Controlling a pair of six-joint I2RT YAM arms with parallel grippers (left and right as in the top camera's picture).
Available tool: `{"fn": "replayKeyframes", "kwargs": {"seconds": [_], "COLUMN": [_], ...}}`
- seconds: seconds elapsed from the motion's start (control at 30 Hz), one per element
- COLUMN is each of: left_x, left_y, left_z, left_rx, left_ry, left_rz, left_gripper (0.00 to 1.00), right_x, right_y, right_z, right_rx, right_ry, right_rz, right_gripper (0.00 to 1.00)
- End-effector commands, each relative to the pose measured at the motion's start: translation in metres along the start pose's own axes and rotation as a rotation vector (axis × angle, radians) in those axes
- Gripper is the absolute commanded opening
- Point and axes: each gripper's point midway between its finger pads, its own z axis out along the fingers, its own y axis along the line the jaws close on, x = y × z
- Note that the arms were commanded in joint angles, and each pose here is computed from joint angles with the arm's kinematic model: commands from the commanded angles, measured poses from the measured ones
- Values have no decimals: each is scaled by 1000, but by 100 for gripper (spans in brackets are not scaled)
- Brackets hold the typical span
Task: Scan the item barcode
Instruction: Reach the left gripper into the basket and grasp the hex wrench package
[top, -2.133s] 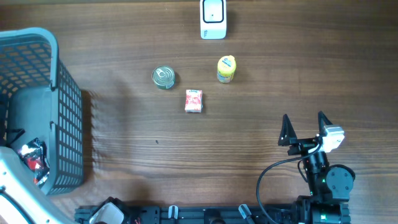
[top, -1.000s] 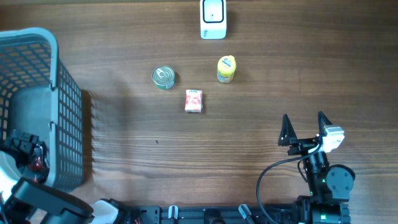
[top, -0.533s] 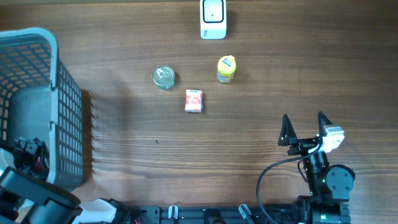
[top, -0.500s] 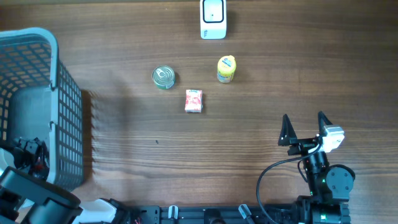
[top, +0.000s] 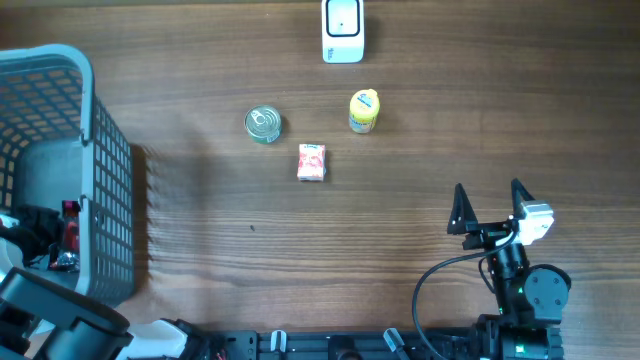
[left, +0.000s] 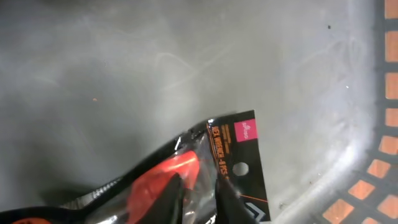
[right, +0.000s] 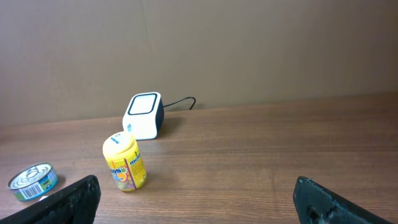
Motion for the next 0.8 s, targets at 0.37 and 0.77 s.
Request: {"fn": "replayKeyframes", "kwargs": {"seconds": [0.37,0.77], "left_x": [-20,26], "left_y": [-36,-23], "left_z": [-68,-43], "left_rx": [-116,-246], "left_ry": [-237,-8], "left_rz": [528,1028], "left_gripper": [93,100], "right_x": [-2,-2], "right_y": [1,1], "right_z": [0,0], "right_rx": [-3,-4], "right_ry": [-9,-9], "right_rz": [11,11], "right_gripper": [100,100]}}
